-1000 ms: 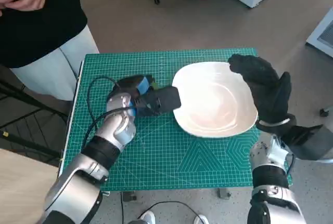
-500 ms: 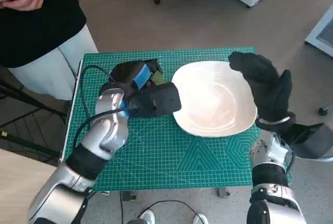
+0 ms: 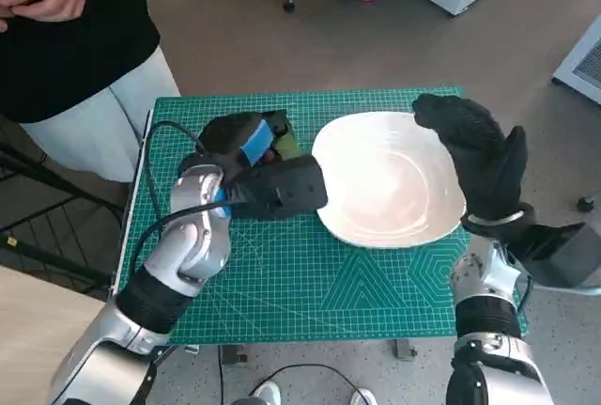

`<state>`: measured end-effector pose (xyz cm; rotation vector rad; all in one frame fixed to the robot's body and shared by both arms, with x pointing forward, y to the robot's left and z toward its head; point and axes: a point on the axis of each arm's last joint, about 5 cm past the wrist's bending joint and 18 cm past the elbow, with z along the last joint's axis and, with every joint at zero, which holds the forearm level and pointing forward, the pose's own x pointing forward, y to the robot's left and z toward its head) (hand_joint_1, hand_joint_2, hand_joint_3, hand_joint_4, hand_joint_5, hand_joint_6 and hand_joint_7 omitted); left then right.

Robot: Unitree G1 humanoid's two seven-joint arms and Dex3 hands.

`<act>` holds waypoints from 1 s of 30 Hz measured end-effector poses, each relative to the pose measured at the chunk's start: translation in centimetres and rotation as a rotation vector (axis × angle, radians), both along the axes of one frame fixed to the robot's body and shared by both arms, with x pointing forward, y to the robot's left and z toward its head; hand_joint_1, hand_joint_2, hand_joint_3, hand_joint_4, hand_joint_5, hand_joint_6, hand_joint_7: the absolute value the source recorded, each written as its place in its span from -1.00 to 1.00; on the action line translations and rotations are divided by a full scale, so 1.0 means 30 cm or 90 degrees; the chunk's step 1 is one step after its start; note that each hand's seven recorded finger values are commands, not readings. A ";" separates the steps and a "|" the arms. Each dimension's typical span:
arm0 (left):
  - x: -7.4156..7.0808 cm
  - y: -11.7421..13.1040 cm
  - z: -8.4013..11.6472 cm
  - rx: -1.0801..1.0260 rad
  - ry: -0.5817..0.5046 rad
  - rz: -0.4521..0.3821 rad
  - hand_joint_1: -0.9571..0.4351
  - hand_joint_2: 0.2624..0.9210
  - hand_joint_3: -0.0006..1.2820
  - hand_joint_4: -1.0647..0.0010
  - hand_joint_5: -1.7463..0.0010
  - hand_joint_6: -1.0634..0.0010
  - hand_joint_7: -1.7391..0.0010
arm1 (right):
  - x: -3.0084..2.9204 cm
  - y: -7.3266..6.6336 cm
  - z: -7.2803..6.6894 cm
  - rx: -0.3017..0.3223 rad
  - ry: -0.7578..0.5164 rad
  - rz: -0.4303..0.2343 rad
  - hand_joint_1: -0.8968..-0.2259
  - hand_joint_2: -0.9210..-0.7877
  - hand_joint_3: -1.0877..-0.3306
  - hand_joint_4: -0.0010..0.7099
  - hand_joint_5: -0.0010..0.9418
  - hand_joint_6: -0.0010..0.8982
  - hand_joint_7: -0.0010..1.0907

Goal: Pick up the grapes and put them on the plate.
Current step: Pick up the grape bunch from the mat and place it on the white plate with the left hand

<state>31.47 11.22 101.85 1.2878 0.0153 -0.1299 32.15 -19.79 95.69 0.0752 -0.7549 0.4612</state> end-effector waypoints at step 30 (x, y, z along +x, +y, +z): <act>0.058 -0.325 0.028 0.043 0.001 -0.225 0.38 1.00 -0.51 0.29 -0.69 0.28 -0.67 | -0.009 -0.023 0.008 0.019 -0.023 -0.018 -0.09 -1.00 0.39 0.00 -1.00 -0.01 -0.99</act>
